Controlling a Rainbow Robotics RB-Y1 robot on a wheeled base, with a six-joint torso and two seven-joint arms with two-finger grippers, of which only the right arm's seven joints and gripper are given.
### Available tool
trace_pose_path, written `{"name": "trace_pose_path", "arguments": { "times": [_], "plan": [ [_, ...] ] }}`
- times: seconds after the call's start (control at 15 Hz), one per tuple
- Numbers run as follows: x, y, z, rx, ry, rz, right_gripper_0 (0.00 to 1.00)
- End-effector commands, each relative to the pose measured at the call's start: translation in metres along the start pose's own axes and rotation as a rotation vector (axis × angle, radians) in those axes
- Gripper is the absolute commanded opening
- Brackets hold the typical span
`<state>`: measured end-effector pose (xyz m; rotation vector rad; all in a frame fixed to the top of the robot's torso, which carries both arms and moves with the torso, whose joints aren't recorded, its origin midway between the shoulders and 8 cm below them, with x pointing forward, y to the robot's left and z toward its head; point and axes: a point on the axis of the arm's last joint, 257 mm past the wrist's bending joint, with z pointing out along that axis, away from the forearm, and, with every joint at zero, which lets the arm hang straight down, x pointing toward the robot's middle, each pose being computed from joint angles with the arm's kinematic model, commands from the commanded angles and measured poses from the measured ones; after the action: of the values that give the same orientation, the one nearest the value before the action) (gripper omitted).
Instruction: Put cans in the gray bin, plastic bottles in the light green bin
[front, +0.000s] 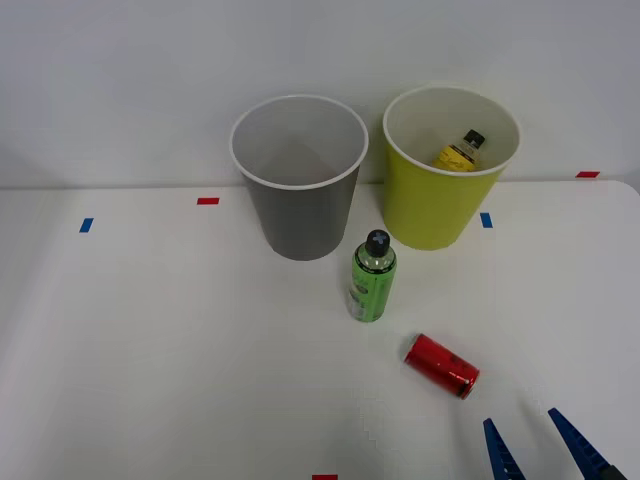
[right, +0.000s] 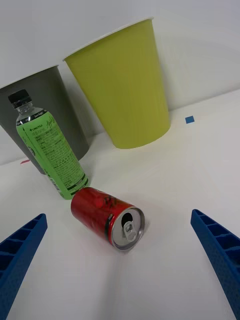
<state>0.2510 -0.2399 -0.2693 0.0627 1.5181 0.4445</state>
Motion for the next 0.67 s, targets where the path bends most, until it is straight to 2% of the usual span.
{"name": "trace_pose_path", "arguments": {
  "times": [0.07, 0.67],
  "plan": [
    [0.0000, 0.0000, 0.0000, 0.000, 0.000, 0.000, 1.00],
    [0.0000, 0.0000, 0.0000, 0.000, 0.000, 0.000, 1.00]
  ]
}}
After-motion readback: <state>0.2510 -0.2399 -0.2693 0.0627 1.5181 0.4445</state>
